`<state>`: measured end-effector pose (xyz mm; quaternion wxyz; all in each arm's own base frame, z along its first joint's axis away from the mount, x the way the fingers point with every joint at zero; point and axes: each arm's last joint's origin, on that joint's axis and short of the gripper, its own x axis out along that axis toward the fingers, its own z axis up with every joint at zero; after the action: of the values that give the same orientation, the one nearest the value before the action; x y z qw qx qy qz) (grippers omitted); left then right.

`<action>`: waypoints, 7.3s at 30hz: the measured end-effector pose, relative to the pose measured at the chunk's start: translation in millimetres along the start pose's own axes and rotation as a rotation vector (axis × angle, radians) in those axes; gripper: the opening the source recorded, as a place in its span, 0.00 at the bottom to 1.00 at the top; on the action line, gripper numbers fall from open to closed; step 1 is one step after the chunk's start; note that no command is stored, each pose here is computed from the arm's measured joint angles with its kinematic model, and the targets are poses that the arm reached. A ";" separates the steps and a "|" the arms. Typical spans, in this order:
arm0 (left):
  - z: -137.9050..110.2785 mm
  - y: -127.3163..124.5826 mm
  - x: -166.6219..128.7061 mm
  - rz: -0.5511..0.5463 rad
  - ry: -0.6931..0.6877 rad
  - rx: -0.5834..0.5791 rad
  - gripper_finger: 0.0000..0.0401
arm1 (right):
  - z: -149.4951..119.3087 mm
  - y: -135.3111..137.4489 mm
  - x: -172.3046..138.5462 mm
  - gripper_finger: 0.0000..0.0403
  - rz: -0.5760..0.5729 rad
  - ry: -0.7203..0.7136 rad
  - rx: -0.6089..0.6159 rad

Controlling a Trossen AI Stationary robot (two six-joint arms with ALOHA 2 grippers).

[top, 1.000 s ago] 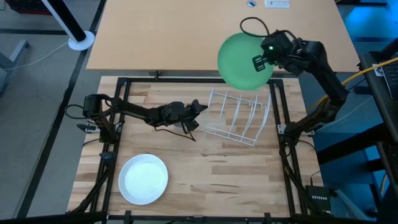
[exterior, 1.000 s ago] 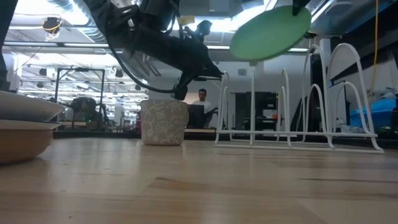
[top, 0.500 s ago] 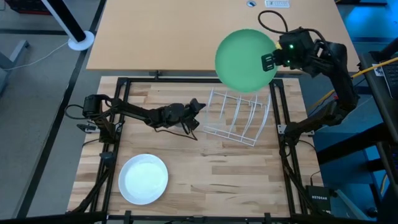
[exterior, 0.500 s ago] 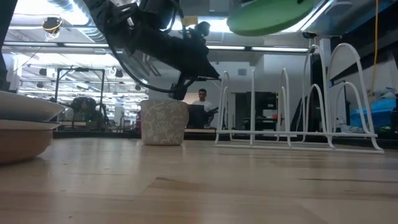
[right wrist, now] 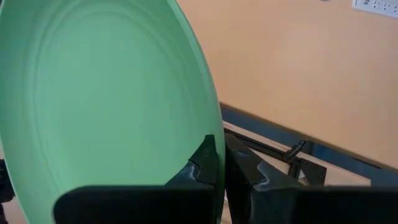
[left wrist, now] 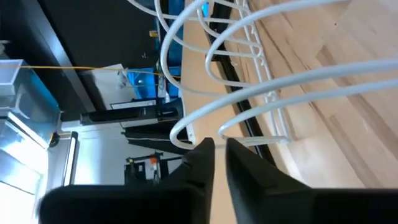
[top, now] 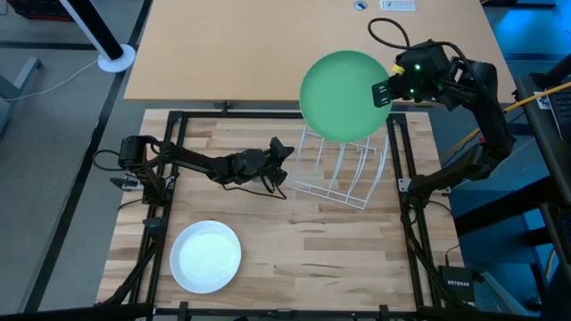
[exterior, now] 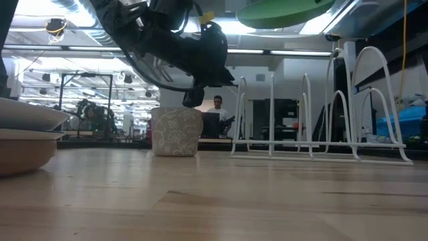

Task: Sort dishes
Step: Put the green plate in the dish rack

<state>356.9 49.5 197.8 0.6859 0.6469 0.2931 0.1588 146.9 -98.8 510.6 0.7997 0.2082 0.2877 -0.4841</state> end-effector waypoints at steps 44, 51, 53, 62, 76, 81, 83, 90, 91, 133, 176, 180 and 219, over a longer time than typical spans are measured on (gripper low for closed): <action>29.8 33.5 -30.4 0.241 -0.144 0.007 0.28 | -20.4 21.2 52.2 0.02 0.093 0.289 -0.013; 31.6 33.7 -31.8 0.248 -0.145 0.052 0.28 | -20.5 21.2 52.2 0.02 0.096 0.291 -0.013; 33.2 33.8 -33.0 0.252 -0.149 0.061 0.28 | -20.5 21.2 52.2 0.02 0.096 0.291 -0.013; 41.7 32.6 -39.4 0.254 -0.178 0.070 0.28 | -20.4 21.5 52.3 0.02 0.101 0.292 -0.012; 43.5 36.9 -41.7 0.297 -0.214 0.044 0.28 | -20.6 21.8 52.3 0.02 0.110 0.299 -0.011; 33.9 38.6 -33.5 0.301 -0.244 0.041 0.28 | -20.8 22.2 52.1 0.03 0.125 0.307 -0.006; 30.5 39.0 -31.1 0.300 -0.234 0.040 0.28 | -20.8 22.3 52.1 0.03 0.126 0.307 -0.006; 20.5 39.6 -23.6 0.294 -0.231 0.045 0.28 | -21.0 23.6 53.3 0.03 0.145 0.324 0.000; 19.0 39.9 -22.4 0.295 -0.244 0.048 0.28 | -21.0 24.3 54.0 0.03 0.151 0.330 0.001; 48.3 29.3 -40.8 0.204 -0.427 -0.054 0.07 | -23.3 67.2 56.5 0.27 0.327 0.325 -0.219; 112.2 111.7 -11.0 -0.161 -0.914 -1.988 0.07 | 10.8 27.0 -0.3 0.27 -0.299 -0.122 -0.606; 109.1 114.1 0.9 -0.132 -0.842 -1.998 0.07 | 10.7 27.0 -0.2 0.27 -0.299 -0.121 -0.607; 74.2 113.0 43.0 -0.104 -0.539 -2.158 0.08 | -31.1 -6.9 -29.6 0.27 0.049 -0.047 -0.276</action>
<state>453.6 29.0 299.5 0.9357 -0.2883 -0.1307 0.1557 121.8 -63.4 506.6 0.8389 0.0920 0.3276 -0.4249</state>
